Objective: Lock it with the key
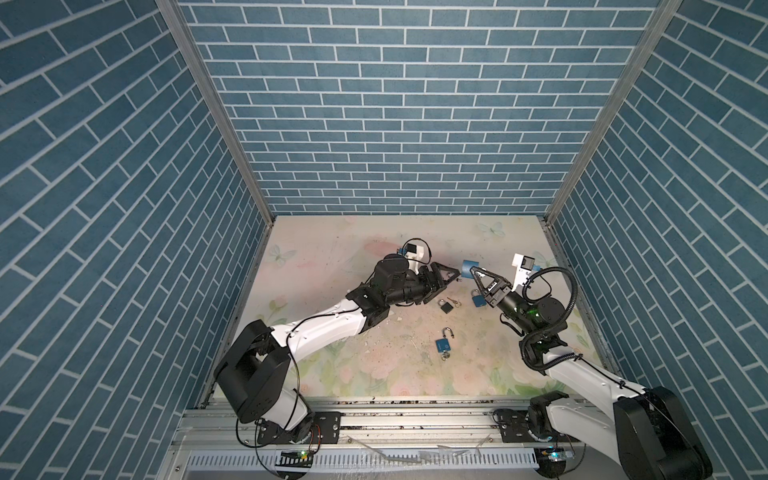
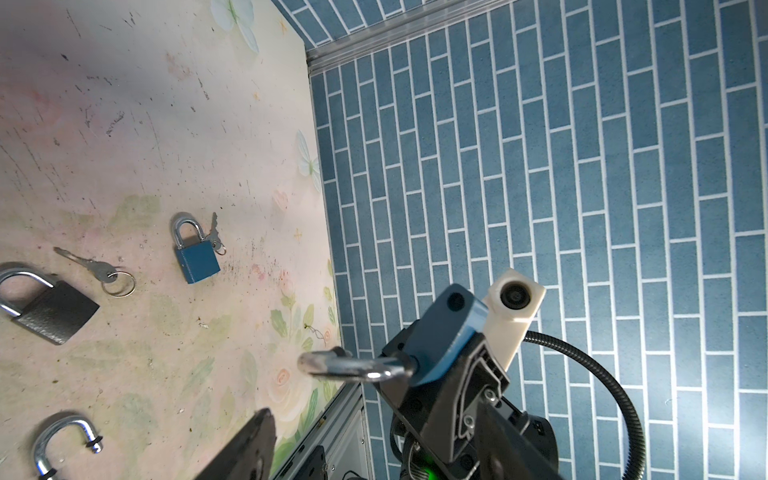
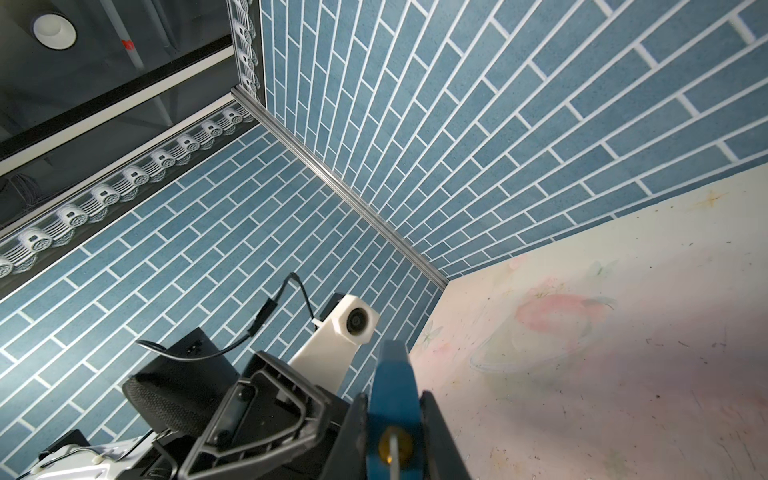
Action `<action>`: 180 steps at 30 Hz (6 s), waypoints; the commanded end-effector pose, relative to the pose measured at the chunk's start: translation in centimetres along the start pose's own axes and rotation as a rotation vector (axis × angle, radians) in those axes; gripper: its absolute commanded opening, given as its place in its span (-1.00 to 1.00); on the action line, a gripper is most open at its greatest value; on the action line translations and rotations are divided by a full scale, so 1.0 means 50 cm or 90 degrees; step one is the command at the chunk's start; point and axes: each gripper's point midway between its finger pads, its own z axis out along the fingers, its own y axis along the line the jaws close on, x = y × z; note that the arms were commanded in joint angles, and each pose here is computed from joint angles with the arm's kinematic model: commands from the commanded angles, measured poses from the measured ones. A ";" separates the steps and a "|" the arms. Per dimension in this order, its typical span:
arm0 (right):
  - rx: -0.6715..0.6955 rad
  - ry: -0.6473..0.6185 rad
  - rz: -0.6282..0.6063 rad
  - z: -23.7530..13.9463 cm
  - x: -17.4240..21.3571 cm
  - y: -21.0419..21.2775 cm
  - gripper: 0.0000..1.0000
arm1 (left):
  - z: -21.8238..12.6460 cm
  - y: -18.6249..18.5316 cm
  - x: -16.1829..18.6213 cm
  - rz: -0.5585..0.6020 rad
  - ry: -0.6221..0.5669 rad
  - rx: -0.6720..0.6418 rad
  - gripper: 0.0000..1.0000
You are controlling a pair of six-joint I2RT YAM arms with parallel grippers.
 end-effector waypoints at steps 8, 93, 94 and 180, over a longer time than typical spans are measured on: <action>-0.083 -0.025 -0.017 0.016 -0.028 0.071 -1.00 | 0.016 -0.063 -0.022 0.020 -0.015 0.060 0.47; -0.085 0.029 0.063 0.042 0.004 0.046 -1.00 | -0.036 -0.030 -0.071 0.162 -0.077 0.029 -0.46; -0.083 0.029 0.064 0.041 0.005 0.045 -1.00 | -0.037 -0.031 -0.072 0.163 -0.079 0.029 -0.46; -0.123 0.111 0.073 0.085 0.028 0.082 -1.00 | 0.022 -0.011 -0.038 0.117 0.021 0.046 -1.00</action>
